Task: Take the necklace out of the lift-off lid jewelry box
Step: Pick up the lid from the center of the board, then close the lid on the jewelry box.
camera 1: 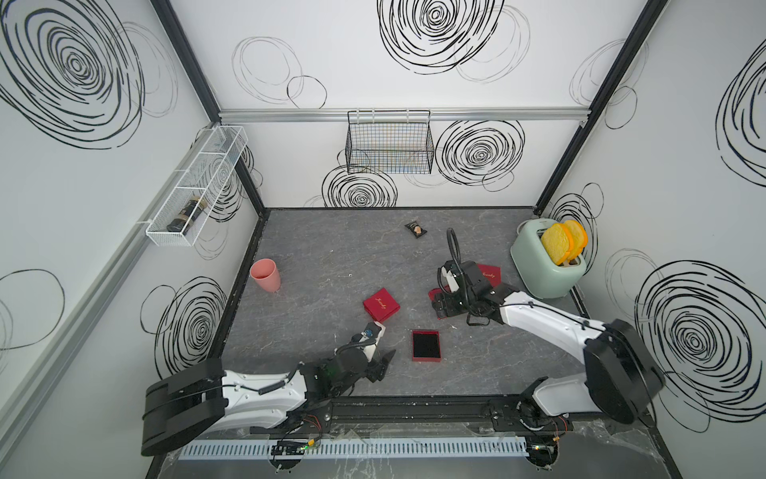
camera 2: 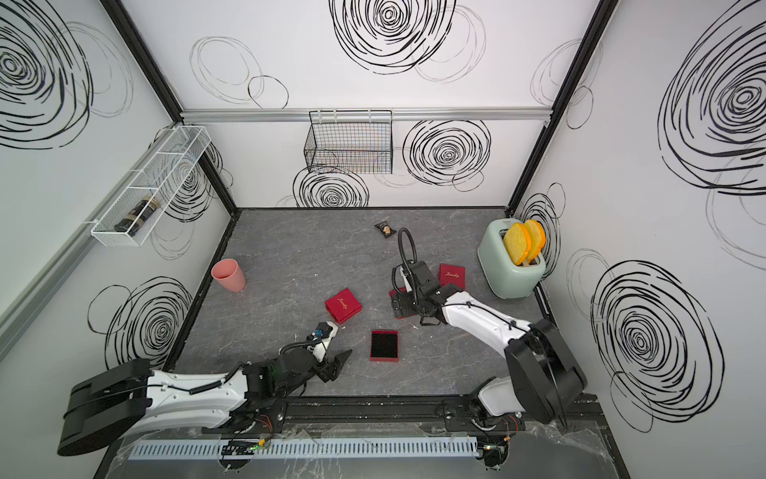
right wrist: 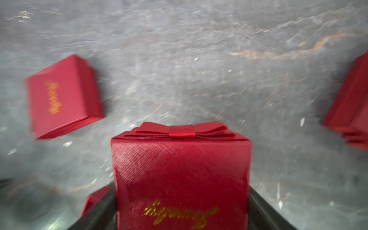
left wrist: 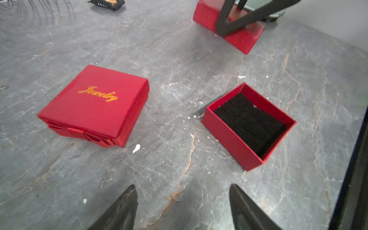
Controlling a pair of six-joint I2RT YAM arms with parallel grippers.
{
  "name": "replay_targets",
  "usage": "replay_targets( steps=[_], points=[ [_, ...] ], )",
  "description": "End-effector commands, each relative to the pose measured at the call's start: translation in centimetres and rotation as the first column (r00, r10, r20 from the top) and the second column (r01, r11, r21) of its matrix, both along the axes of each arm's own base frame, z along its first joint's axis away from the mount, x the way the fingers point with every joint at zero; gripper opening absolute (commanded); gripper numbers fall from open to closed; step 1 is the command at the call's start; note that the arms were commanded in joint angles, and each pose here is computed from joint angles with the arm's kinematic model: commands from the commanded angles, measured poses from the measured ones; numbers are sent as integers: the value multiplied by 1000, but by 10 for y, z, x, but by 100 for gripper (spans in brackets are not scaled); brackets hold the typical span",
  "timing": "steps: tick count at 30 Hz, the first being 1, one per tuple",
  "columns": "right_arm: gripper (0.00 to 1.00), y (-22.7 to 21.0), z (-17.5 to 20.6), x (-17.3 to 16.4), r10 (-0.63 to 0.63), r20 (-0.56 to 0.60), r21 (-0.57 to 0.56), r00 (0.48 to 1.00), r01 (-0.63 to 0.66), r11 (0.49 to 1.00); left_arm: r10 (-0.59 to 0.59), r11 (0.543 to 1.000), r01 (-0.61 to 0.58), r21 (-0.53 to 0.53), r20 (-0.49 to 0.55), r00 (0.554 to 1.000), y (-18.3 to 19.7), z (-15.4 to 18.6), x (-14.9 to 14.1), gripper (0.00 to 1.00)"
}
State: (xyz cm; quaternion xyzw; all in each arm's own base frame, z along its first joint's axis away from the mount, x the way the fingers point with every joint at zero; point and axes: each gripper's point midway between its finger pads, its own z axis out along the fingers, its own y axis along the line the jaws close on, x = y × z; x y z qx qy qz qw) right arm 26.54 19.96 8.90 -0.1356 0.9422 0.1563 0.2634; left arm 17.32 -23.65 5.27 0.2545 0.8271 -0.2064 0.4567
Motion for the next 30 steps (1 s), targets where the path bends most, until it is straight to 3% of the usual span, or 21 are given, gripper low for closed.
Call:
replay_targets(
  steps=[1, 5, 13, 20, 30],
  points=[
    [85, 5, -7, -38, 6, -99, 113, 995, 6, 994, 3, 1000, -2, -23, 56, 998, -21, 18, 7, 69],
    [84, 17, -5, -71, 45, -131, 259, 990, -9, 966, -10, 999, 13, -35, 65, 998, -36, 20, 8, 66],
    [83, 27, -9, -95, 55, -170, 374, 984, 13, 927, -24, 998, 28, -62, 54, 998, -59, 22, 12, 56],
    [84, 28, -15, -93, 28, -187, 382, 982, 47, 923, -29, 997, 30, -66, 20, 999, -63, 13, 10, 49],
    [86, 31, -20, -94, 28, -222, 373, 975, 58, 926, -61, 996, 60, -66, -5, 998, -74, 5, 3, 47]
  ],
)
